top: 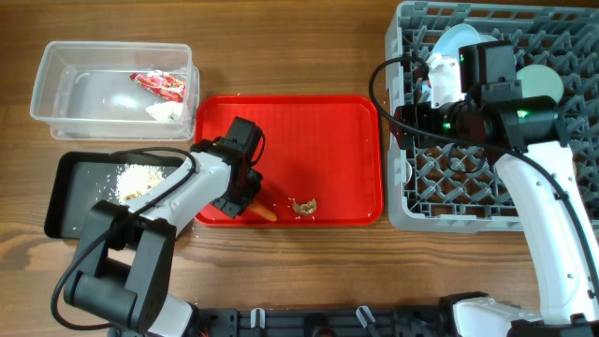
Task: Sort waste into correct bins and load items into the dishwasher rack
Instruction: 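Carry the carrot to the black tray and release it with left gripper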
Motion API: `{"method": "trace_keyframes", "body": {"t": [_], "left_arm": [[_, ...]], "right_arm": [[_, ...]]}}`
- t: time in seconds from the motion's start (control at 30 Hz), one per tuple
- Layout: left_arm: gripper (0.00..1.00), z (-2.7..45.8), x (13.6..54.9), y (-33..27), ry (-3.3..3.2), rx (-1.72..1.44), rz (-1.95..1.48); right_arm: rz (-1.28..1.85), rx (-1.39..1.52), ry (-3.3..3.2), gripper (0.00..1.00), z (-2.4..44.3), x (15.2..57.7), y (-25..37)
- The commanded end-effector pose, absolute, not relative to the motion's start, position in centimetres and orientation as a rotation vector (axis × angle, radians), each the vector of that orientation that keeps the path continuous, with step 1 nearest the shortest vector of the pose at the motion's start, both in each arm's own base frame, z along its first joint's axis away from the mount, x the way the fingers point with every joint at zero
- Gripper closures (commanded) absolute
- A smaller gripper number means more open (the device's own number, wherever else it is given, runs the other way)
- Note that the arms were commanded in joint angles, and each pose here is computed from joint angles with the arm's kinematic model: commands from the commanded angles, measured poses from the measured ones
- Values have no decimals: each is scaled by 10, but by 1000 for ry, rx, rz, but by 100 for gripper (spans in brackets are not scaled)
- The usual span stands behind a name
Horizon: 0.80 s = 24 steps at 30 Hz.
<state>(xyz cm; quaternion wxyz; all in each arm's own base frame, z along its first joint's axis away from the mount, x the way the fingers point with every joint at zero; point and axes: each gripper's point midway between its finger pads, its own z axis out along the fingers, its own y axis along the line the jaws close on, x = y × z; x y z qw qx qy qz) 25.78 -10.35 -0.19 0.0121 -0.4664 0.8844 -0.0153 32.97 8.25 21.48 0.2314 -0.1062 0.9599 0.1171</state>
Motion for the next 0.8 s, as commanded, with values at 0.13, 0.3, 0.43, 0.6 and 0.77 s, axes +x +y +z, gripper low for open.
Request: {"method": "trace_keyframes", "body": {"t": [0.13,0.3,0.43,0.6,0.77], "left_arm": [[72,29,276,-82,2698,-1180,36],[71,97,278,-39,2456,-1134,172],[75,138,277,5,2253,-1216,196],[73,147,266,77,2074,-1482,274],[69,131,244,149,1895,-1779,406]], "right_arm": [[308,-286,2653,14,211,329,82],[308,-286,2653,13,211,329,82],[307,-287,2653,13,211,329,82],[308,-286,2656,13,211,328,81],[308,-286,2659,13,211,328,81]]}}
